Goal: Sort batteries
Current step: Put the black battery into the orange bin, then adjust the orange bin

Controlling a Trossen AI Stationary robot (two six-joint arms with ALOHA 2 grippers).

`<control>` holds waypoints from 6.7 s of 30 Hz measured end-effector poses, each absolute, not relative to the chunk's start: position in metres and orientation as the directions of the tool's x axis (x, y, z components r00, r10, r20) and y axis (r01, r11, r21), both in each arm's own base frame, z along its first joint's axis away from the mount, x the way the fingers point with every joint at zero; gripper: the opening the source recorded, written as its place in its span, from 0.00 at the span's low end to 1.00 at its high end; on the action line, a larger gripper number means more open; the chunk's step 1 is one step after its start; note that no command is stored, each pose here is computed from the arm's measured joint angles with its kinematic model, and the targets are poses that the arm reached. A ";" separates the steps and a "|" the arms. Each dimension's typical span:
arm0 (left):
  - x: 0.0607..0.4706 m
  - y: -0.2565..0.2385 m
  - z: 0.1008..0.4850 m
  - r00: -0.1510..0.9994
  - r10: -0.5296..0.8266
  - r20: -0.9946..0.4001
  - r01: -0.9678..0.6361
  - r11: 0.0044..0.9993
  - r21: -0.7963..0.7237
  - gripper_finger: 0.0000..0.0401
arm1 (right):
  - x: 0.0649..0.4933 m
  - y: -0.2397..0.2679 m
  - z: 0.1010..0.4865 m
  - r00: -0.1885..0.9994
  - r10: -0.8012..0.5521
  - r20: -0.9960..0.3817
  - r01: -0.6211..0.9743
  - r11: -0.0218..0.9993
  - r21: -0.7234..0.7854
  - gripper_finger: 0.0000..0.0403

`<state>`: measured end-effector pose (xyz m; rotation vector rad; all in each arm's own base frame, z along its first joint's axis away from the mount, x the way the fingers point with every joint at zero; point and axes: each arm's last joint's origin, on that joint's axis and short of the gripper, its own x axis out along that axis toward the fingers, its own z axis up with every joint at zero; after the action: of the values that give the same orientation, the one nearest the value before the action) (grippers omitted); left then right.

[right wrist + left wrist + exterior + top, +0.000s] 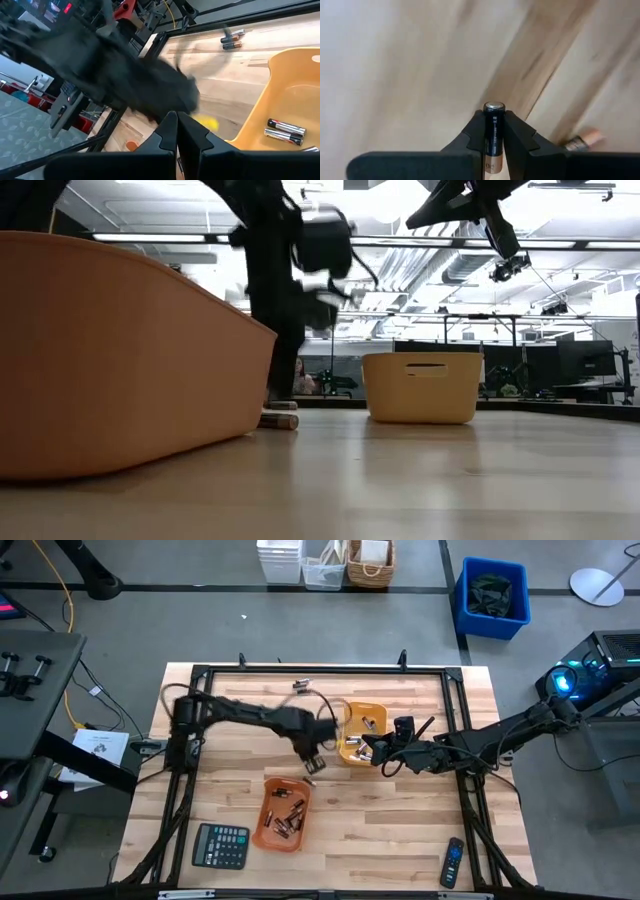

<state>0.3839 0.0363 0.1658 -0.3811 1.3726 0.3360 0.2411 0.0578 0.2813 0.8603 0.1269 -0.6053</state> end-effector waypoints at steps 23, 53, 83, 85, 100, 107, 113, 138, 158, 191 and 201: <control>0.289 -0.101 0.245 0.375 -0.133 -0.917 0.259 0.965 -0.034 0.07 | 0.240 0.059 0.278 0.829 -0.406 -0.385 0.555 0.513 0.654 0.00; 0.300 -0.029 0.229 0.410 0.153 -0.899 0.093 0.974 0.208 0.43 | 0.240 0.060 0.277 0.837 -0.366 -0.405 0.541 0.447 0.713 0.00; 0.286 -0.100 0.197 0.381 -0.160 -0.910 0.241 0.968 -0.070 0.00 | 0.241 0.059 0.278 0.836 -0.392 -0.383 0.537 0.447 0.715 0.00; 0.287 -0.103 0.198 0.404 -0.134 -0.905 0.277 0.961 -0.019 0.00 | 0.241 0.059 0.278 0.836 -0.392 -0.384 0.538 0.447 0.715 0.00; 0.328 -0.044 0.183 0.494 -0.077 -0.866 0.331 0.938 0.106 0.09 | 0.242 0.059 0.280 0.845 -0.390 -0.367 0.521 0.439 0.732 0.00; 0.337 -0.044 0.158 0.463 -0.071 -0.884 0.411 0.900 0.143 0.32 | 0.242 0.059 0.280 0.838 -0.411 -0.358 0.518 0.397 0.758 0.00; 0.343 -0.038 0.141 0.432 -0.077 -0.899 0.470 0.870 0.151 0.46 | 0.241 0.058 0.281 0.833 -0.426 -0.353 0.520 0.386 0.762 0.00; 0.329 0.011 0.181 0.484 -0.183 -0.856 0.253 0.965 -0.063 0.07 | 0.242 0.058 0.281 0.832 -0.430 -0.351 0.512 0.352 0.783 0.00; 0.291 -0.032 0.293 0.751 -0.427 -0.504 0.352 0.904 -0.241 0.07 | 0.241 0.059 0.279 0.841 -0.384 -0.381 0.514 0.346 0.785 0.00; 0.244 -0.197 0.203 0.600 -0.170 -0.782 -0.237 0.896 -0.376 0.33 | 0.240 0.064 0.273 0.853 -0.223 -0.472 0.513 0.525 0.679 0.00; 0.268 -0.148 0.242 0.484 -0.117 -0.867 -0.168 0.960 -0.223 0.54 | 0.240 0.063 0.274 0.857 -0.234 -0.459 0.509 0.521 0.685 0.00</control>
<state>0.2678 -0.1484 0.2415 -0.2956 1.0697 0.0312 0.2402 0.0630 0.2738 0.9215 0.3296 -0.4550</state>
